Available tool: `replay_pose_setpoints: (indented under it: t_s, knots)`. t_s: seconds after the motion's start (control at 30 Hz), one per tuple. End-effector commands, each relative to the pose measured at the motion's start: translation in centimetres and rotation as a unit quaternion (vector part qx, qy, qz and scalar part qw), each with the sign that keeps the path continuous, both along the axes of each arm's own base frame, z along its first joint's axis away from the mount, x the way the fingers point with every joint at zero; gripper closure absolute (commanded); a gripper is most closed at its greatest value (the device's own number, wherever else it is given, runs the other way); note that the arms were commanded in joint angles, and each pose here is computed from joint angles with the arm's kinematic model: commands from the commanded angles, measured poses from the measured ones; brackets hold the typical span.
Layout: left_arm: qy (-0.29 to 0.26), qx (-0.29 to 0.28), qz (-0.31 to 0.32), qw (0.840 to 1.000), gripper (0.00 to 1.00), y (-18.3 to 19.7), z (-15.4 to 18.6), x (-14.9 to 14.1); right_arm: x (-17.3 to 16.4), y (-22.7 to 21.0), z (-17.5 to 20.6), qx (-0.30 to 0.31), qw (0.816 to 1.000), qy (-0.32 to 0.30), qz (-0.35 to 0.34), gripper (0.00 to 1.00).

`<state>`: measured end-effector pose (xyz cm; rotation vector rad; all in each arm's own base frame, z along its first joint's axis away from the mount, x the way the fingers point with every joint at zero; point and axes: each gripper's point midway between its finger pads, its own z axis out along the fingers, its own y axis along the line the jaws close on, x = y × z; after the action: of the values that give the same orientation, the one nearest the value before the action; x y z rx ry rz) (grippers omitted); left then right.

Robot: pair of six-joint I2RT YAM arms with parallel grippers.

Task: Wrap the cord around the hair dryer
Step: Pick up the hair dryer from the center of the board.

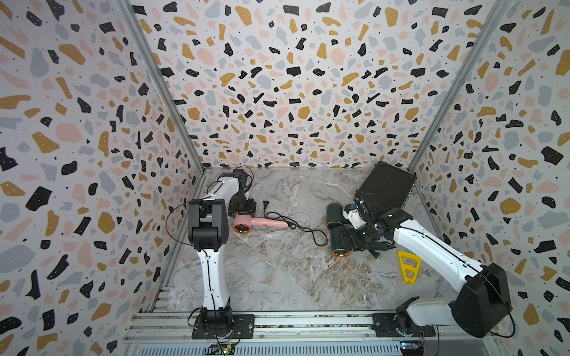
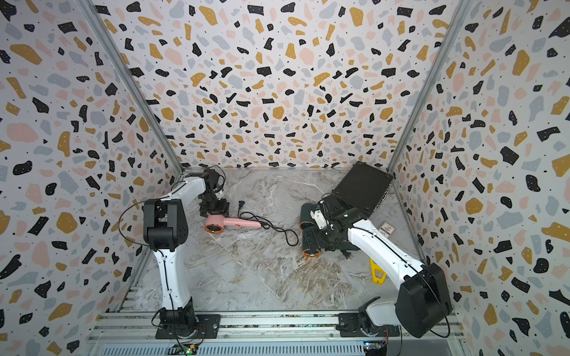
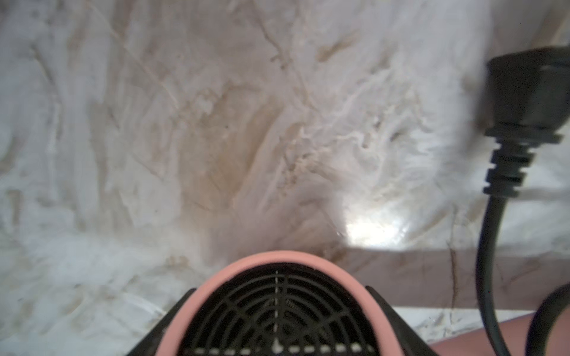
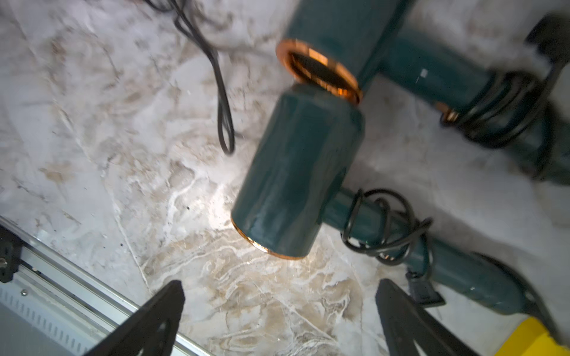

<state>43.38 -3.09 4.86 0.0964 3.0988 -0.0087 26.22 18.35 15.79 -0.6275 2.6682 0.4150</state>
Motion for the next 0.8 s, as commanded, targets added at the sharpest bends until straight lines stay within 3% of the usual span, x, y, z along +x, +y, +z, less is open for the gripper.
replay_pose_setpoints:
  t_s: [0.0, 0.1, 0.3, 0.4, 0.5, 0.57, 0.7, 0.77]
  knots:
    - [-0.023, 0.042, -0.046, 0.998, 0.83, -0.4, 7.4, -1.1, 2.1, 1.4, 3.1, 0.021, 0.998, -0.045, 0.025, 0.00]
    - [0.005, 0.058, -0.070, 0.996, 0.98, -0.4, 8.8, -2.4, 3.4, 3.8, 3.9, 0.058, 0.997, -0.029, 0.040, 0.04]
    - [-0.018, -0.012, -0.076, 0.997, 1.00, -3.2, 9.1, -4.0, 4.5, 8.6, 5.6, 0.098, 0.992, -0.016, 0.074, 0.16]
    - [-0.029, -0.026, -0.080, 0.996, 1.00, -4.2, 9.4, -4.4, 3.5, 10.9, 5.8, 0.106, 0.989, 0.004, 0.102, 0.28]
    - [-0.053, -0.041, -0.089, 0.994, 1.00, -5.7, 11.0, -4.3, 2.5, 12.9, 5.9, 0.118, 0.986, 0.014, 0.120, 0.51]
    - [-0.059, -0.036, -0.091, 0.993, 1.00, -5.7, 11.5, -4.6, 2.3, 13.8, 6.2, 0.121, 0.985, 0.008, 0.124, 0.60]
    - [-0.078, -0.020, -0.089, 0.993, 1.00, -5.4, 11.0, -5.0, 2.2, 14.8, 7.2, 0.132, 0.983, -0.002, 0.127, 0.60]
    - [-0.074, -0.010, -0.091, 0.993, 1.00, -5.3, 10.6, -4.8, 2.2, 15.1, 7.3, 0.125, 0.984, -0.004, 0.131, 0.53]
